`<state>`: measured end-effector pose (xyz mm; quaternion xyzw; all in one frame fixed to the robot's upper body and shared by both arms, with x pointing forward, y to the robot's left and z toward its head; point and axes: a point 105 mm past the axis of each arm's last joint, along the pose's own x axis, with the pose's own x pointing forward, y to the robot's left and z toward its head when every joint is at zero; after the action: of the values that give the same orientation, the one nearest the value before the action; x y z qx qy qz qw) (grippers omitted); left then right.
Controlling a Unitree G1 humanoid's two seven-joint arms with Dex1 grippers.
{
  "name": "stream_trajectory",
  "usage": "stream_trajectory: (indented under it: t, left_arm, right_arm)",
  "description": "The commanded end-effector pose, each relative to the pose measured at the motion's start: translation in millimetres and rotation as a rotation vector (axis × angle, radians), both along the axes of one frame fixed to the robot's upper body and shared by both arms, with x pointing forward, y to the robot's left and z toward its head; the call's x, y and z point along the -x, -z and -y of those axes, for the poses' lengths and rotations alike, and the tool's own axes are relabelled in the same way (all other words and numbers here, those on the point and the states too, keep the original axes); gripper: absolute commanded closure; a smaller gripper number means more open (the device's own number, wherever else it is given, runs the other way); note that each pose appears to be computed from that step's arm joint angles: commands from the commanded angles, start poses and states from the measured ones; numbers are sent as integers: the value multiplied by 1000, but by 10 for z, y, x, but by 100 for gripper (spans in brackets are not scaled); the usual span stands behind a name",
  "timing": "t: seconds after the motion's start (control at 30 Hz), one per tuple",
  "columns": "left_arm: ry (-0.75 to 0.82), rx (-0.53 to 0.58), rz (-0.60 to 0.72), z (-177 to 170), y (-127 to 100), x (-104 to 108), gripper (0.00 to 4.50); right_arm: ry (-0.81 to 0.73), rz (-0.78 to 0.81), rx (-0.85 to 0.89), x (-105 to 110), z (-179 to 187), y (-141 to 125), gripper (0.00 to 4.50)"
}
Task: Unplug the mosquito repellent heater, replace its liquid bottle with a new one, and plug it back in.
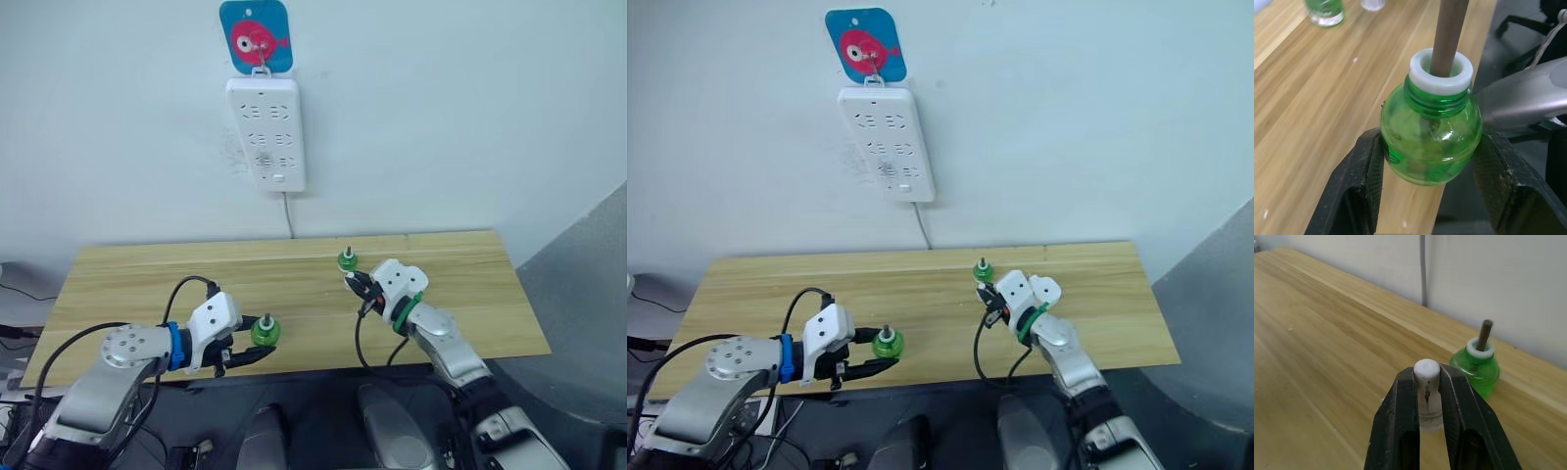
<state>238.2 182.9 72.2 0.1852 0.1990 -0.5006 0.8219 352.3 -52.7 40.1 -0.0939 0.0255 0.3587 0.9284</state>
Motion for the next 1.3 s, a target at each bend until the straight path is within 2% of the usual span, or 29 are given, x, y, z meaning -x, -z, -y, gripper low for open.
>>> stream_trajectory:
  t: [0.03, 0.33, 0.4, 0.47, 0.57, 0.73, 0.97, 1.13, 1.3]
  left_arm:
    - [10, 11, 33, 54, -146, 62, 223]
    - [-18, -2, 36, 11, -179, 72, 223]
    - [-21, 1, 39, 3, -179, 51, 223]
    - [-19, 6, 43, 15, -167, 9, 223]
    - [-11, 20, 55, 46, -169, -54, 223]
    - [31, 49, 77, 135, -190, -168, 223]
    - [197, 77, 105, 377, -269, -301, 223]
    - [355, 81, 125, 601, -319, -348, 223]
    - [447, 111, 114, 771, -422, -360, 223]
  right_arm:
    - [80, 16, 2, -164, 98, 73, 423]
    - [112, -42, -30, -238, 218, 228, 423]
    - [88, -33, -36, -209, 200, 218, 350]
    - [38, -11, -58, -171, 146, 147, 295]
    - [-17, 38, -80, -122, 128, -17, 178]
    - [-171, 67, -79, 151, 161, -316, 5]
    - [-428, 57, 22, 645, 267, -867, 0]
    - [-587, 3, 108, 947, 265, -1091, 0]
    - [-614, 3, 93, 1043, 144, -1286, 0]
